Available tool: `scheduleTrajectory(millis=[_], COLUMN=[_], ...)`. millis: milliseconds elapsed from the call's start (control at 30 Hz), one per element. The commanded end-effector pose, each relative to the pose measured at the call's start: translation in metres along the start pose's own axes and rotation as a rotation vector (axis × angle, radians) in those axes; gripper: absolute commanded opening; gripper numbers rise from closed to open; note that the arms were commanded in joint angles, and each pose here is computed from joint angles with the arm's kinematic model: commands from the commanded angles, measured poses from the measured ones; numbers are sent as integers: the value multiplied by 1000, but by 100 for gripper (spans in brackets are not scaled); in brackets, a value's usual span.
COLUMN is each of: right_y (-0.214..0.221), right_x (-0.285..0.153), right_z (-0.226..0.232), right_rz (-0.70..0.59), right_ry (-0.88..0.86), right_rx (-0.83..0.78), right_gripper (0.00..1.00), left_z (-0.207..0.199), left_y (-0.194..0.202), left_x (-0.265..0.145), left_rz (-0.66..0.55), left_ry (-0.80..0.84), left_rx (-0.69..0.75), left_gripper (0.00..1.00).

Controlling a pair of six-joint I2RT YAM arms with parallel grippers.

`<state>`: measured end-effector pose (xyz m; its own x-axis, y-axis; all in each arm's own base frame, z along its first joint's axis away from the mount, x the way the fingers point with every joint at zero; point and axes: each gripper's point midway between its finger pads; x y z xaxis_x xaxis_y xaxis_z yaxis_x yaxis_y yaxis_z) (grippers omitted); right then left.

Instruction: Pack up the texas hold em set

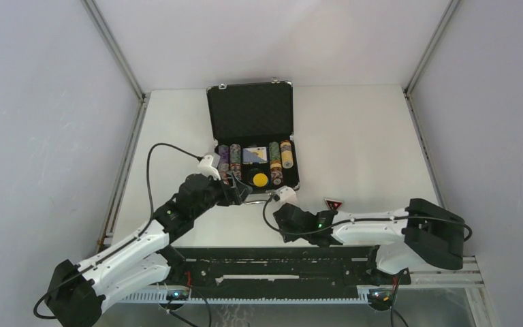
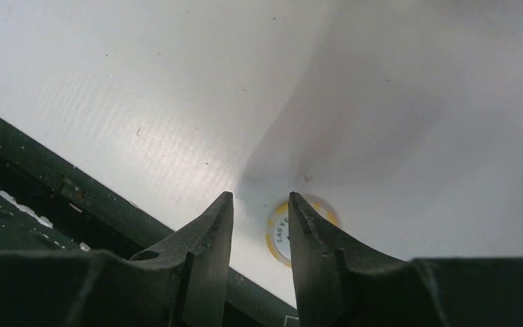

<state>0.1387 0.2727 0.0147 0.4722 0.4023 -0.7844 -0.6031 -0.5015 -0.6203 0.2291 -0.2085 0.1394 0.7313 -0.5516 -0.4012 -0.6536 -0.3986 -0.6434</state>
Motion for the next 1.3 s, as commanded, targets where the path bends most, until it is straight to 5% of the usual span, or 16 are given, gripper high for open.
scheduleTrajectory(millis=[0,167,300,333,1267], right_y=[-21,-27,-9,-4,35], right_x=[-20,-32,-30,-28,-18], right_z=[-9,-30,-44,-46,-1], right_rz=[-84,-110,-70,-57,-8], right_ry=[24,40,63,66,-10], right_rx=[68,96,142,155,172], right_gripper=[43,53,4,0,0], left_z=[3,2,3,4,15], left_y=[-5,-6,-6,-5,9], left_x=[-5,-7,-6,-6,-6], left_rz=[-35,-40,-38,-38,-15], left_ry=[2,3,-3,-8,-10], left_rx=[-3,1,4,4,-7], left_gripper=[81,81,81,81,82])
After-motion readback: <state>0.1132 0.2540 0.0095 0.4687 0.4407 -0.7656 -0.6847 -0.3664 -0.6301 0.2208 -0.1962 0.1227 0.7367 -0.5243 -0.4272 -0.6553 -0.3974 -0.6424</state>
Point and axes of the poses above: each gripper's point midway between its finger pads, its own x axis out along the fingers, its own z axis along the line the jaws close on, y = z × x, and after that the axes turned 10 degrees about -x, right-handed
